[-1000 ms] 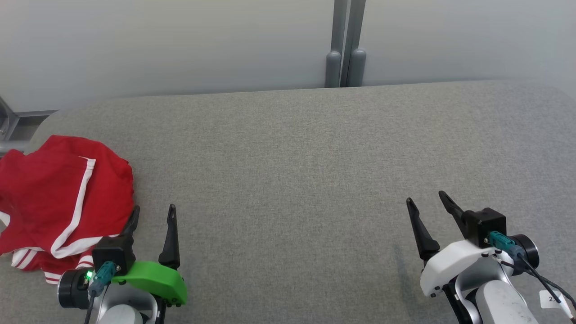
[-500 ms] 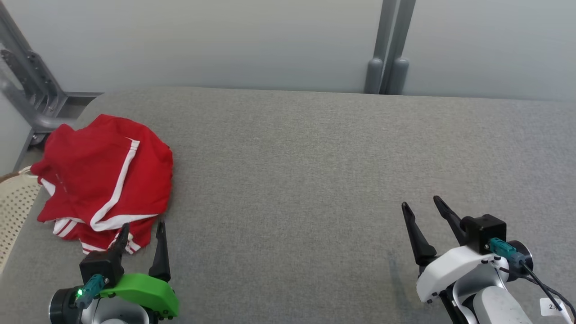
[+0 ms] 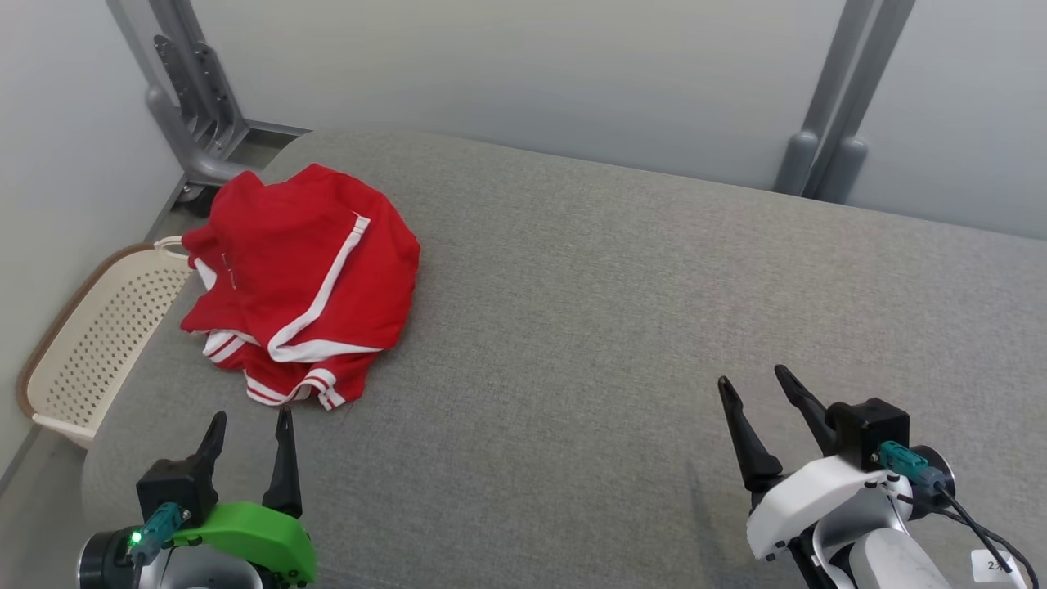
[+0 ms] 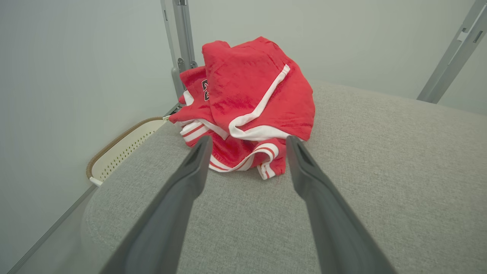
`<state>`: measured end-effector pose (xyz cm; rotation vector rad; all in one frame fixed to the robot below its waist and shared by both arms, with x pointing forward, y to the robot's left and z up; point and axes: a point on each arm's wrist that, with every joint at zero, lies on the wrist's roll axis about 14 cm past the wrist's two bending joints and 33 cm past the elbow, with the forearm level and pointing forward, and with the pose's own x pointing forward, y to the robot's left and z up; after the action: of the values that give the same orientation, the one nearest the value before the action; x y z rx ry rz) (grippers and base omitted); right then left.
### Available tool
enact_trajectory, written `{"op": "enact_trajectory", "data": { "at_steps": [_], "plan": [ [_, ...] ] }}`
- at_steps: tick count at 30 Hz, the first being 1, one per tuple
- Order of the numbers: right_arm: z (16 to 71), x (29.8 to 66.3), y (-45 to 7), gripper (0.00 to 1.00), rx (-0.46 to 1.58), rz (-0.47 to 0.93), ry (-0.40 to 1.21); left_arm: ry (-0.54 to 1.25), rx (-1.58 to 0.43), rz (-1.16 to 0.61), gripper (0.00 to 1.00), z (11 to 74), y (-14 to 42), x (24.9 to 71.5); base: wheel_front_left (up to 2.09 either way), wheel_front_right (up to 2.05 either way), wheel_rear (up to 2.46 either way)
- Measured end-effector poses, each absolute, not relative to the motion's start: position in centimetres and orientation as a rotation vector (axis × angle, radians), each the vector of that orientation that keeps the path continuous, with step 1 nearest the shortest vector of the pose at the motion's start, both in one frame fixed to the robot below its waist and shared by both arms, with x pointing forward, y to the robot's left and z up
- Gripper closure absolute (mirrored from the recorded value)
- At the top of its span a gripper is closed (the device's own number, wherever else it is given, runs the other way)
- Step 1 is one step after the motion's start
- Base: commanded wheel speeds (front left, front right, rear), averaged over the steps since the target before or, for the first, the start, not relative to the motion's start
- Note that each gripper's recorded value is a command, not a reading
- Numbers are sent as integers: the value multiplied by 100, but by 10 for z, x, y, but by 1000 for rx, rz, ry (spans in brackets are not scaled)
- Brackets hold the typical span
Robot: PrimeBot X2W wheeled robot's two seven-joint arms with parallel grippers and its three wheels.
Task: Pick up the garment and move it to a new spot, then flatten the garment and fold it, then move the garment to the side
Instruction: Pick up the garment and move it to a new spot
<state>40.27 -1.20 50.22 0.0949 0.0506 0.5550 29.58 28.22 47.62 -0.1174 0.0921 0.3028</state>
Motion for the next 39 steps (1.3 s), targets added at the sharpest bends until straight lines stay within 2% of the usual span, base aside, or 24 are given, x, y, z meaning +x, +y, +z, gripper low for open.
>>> {"op": "enact_trajectory", "data": {
  "at_steps": [10, 20, 26, 34, 39],
  "plan": [
    [502, 402, 24, 0, 98, 649, 54, 100, -130, 404, 0, 472, 306, 265, 0, 0, 0],
    [498, 402, 30, 0, 99, 668, 67, 124, -131, 406, 0, 469, 307, 264, 0, 0, 0],
    [496, 410, 27, 0, 80, 669, 74, 163, -110, 327, 0, 475, 304, 295, 0, 0, 0],
    [491, 426, 20, 0, 53, 670, 88, 324, -111, 294, 0, 468, 316, 343, 0, 0, 0],
    [481, 443, 10, 0, 35, 658, 112, 517, -120, 283, 0, 444, 319, 375, 0, 0, 0]
  ]
}}
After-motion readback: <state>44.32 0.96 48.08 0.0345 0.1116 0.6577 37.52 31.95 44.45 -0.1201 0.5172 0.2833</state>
